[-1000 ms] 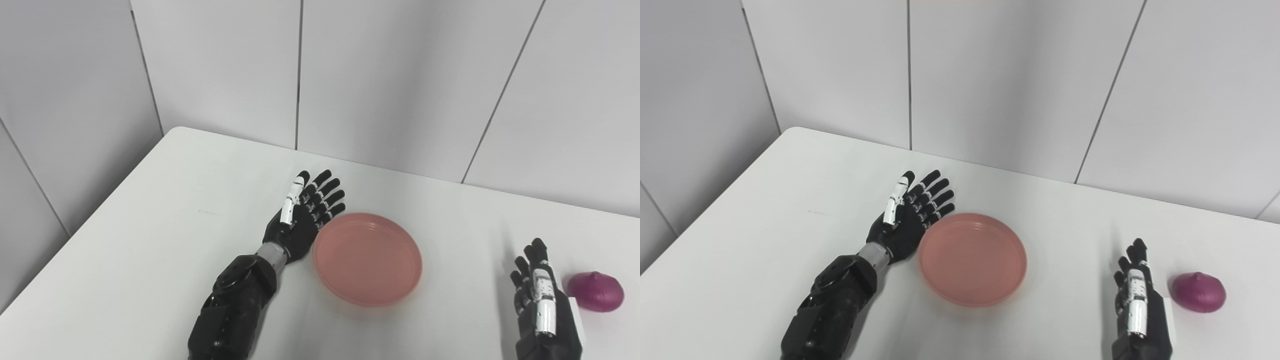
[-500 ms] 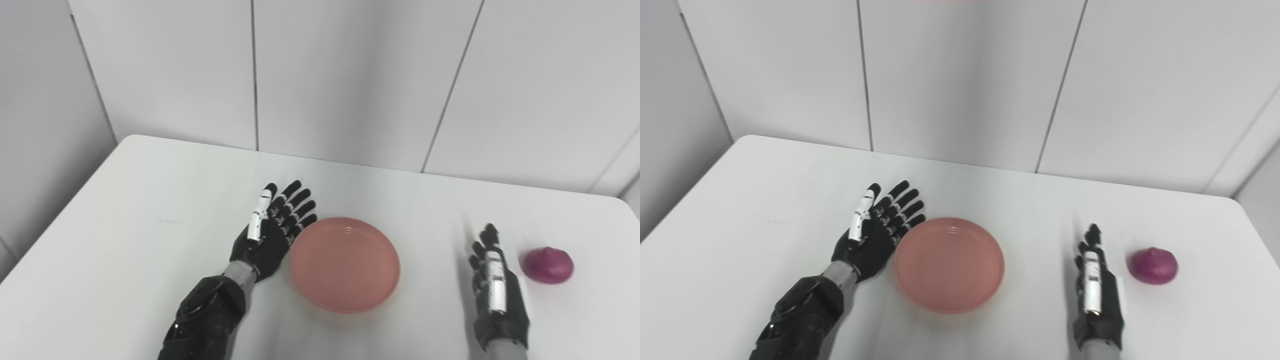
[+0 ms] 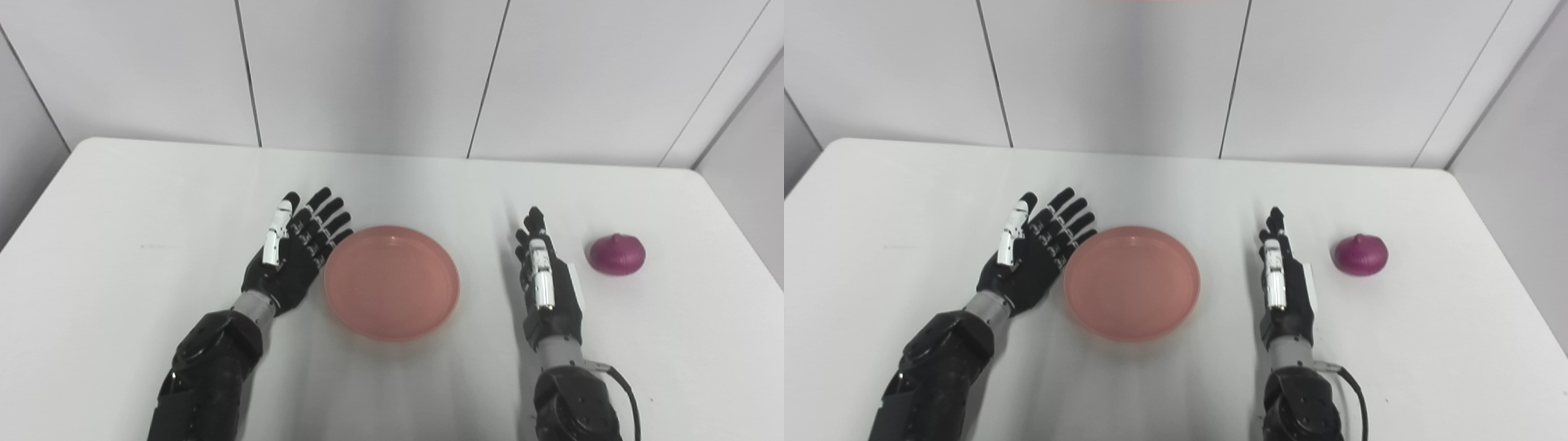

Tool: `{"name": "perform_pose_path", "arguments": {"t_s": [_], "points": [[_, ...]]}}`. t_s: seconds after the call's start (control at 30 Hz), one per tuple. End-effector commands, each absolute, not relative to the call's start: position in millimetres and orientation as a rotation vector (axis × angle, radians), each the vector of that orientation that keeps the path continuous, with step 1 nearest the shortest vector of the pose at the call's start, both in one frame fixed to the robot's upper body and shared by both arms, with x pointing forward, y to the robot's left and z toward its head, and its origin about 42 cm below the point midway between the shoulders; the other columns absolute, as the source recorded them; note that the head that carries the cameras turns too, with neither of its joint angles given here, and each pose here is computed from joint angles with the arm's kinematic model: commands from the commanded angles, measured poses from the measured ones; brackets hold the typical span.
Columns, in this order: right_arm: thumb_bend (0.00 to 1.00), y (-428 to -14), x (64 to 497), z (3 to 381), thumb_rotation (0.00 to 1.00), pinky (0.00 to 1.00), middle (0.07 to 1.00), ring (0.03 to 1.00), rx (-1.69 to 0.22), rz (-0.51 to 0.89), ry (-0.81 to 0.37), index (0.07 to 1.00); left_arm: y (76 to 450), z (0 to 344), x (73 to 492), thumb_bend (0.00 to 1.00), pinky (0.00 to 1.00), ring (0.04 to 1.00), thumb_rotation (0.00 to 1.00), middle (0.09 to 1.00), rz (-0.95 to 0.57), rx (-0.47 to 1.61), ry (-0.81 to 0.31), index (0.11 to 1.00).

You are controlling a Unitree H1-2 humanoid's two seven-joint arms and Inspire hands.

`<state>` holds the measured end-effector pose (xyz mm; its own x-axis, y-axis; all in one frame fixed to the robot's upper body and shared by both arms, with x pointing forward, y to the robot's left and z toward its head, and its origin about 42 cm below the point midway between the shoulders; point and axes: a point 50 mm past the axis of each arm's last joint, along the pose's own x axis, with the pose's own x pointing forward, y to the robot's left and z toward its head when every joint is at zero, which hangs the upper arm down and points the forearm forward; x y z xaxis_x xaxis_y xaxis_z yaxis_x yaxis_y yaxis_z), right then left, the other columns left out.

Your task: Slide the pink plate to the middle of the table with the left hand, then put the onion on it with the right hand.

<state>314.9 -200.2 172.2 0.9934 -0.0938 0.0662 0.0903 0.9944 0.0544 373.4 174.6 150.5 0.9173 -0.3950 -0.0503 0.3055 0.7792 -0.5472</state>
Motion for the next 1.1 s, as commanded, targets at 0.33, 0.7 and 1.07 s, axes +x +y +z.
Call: {"name": "perform_pose_path", "arguments": {"t_s": [0.33, 0.7, 1.07], "points": [[0.25, -188.9, 322.1, 195.0, 1.0, 1.0, 0.999, 0.988, 0.072, -0.099, -0.164, 1.0, 169.9, 148.0, 369.7, 0.42, 0.95, 0.963, 1.0, 0.97, -0.405, -0.564, 0.194, 0.949], [0.23, -189.4, 321.9, 191.6, 1.0, 1.0, 0.992, 0.981, 0.061, -0.1, -0.163, 0.994, 167.9, 144.7, 365.6, 0.42, 0.94, 0.956, 1.0, 0.965, -0.403, -0.583, 0.2, 0.945], [0.24, -192.1, 319.6, 190.3, 1.0, 1.0, 0.989, 0.979, 0.051, -0.097, -0.15, 0.99, 166.0, 145.7, 364.4, 0.43, 0.95, 0.959, 1.0, 0.964, -0.381, -0.58, 0.189, 0.943]]}}
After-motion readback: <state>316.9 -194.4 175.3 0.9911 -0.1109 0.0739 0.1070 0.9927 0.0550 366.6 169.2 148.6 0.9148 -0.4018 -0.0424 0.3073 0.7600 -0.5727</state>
